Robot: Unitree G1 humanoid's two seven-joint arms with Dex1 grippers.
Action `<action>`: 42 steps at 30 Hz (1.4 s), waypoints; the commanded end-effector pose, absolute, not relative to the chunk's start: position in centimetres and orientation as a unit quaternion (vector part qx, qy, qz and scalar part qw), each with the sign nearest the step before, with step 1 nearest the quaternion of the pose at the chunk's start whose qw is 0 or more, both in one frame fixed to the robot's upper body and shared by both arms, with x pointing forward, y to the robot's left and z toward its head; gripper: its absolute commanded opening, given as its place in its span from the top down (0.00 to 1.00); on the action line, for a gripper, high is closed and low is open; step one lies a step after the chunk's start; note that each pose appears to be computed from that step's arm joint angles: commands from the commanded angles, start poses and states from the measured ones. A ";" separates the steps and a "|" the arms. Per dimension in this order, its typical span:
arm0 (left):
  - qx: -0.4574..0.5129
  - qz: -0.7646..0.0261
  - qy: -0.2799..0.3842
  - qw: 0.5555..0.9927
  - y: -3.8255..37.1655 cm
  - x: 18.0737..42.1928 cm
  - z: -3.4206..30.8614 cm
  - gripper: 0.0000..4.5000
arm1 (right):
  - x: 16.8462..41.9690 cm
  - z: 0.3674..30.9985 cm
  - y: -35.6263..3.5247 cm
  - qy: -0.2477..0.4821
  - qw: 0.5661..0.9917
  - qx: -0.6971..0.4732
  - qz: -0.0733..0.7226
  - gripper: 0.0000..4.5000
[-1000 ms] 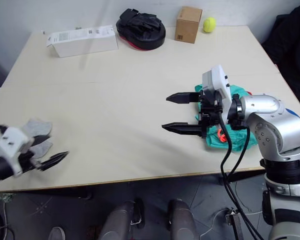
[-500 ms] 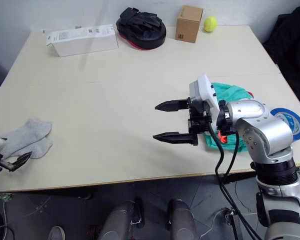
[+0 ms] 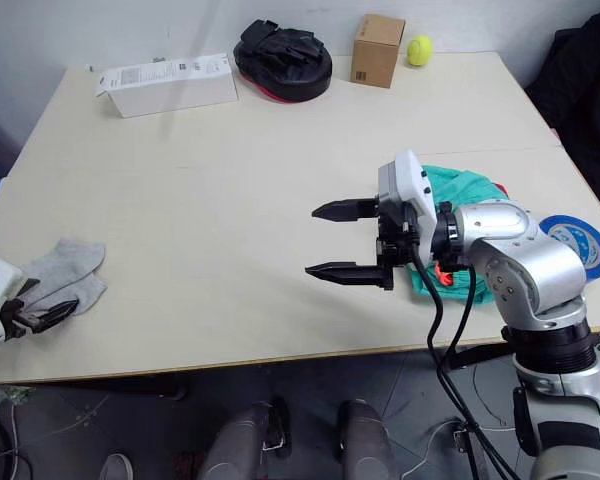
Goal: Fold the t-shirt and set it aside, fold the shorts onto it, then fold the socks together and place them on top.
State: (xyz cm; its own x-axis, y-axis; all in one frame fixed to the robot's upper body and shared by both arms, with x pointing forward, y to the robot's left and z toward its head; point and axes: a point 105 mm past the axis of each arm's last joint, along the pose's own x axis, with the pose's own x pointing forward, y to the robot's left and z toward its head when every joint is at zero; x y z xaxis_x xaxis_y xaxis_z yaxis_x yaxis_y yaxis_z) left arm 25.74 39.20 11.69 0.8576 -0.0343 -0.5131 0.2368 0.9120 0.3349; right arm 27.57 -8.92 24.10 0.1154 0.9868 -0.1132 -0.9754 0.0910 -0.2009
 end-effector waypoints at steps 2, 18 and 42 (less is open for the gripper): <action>0.132 -0.044 0.315 0.939 40.7 24.9 9.1 0.48 | 27.0 25.1 -9.3 -0.044 0.742 -0.131 0.656 0.00; 0.063 -0.107 0.296 0.947 36.7 27.6 10.2 1.00 | 26.7 24.9 -10.2 -0.036 0.760 -0.135 0.635 0.00; 0.026 -0.312 0.266 0.912 9.3 34.5 13.4 1.00 | 26.1 21.5 -11.2 -0.003 0.775 -0.182 0.606 0.00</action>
State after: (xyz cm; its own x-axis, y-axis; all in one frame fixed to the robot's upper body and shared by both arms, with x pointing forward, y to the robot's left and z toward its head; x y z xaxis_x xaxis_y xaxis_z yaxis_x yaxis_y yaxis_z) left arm 33.73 9.77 12.50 0.6358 -0.5685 -0.5221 0.5877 0.7950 -0.1499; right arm 26.55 -11.41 20.74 0.2676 0.9334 -0.2390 -0.9481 0.2108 -0.2379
